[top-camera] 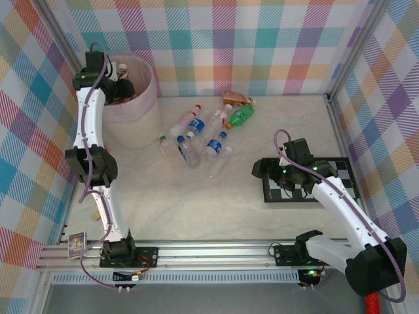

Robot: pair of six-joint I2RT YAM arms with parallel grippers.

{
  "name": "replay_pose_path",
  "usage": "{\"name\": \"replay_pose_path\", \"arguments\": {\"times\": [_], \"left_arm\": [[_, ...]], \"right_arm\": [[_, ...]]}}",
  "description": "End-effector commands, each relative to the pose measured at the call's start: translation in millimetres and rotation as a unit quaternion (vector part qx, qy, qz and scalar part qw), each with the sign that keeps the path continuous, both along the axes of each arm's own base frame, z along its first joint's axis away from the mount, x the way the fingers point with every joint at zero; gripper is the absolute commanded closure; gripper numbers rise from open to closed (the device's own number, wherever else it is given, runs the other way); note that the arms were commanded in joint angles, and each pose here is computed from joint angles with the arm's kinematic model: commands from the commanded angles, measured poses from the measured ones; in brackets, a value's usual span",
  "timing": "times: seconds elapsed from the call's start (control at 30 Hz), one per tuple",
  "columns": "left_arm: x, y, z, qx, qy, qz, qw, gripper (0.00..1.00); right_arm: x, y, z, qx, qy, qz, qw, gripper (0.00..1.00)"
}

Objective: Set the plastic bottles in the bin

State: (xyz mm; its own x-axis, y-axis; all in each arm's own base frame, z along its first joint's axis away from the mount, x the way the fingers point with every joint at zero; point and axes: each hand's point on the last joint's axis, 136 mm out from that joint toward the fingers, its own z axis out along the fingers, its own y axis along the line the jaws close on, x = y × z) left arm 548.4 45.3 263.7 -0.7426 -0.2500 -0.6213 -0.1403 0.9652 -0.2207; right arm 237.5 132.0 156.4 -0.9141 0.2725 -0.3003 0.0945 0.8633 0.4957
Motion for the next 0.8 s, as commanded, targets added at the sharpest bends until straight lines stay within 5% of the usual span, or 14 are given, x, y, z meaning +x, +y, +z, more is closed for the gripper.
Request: {"name": "replay_pose_path", "arguments": {"times": [0.0,0.13,0.27,0.77], "left_arm": [[-7.5,-1.1,-14.7,0.007,0.026,-0.016,1.0,0.56],[-9.0,-7.4,-9.4,0.007,0.019,-0.028,0.999,0.3],[-12.2,-8.0,5.0,0.02,0.004,-0.032,0.999,0.17],[-59.4,-34.8,118.7,0.103,-0.109,-0.066,0.986,0.0]], "right_arm": [[0.6,-0.9,1.1,-0.002,-0.004,0.004,1.0,0.01],[1.7,-0.6,0.5,0.0,-0.004,0.002,1.0,0.01],[1.8,0.0,2.6,0.0,-0.007,0.005,1.0,0.01],[28.0,10.4,30.2,0.014,-0.041,0.013,0.999,0.01]]}}
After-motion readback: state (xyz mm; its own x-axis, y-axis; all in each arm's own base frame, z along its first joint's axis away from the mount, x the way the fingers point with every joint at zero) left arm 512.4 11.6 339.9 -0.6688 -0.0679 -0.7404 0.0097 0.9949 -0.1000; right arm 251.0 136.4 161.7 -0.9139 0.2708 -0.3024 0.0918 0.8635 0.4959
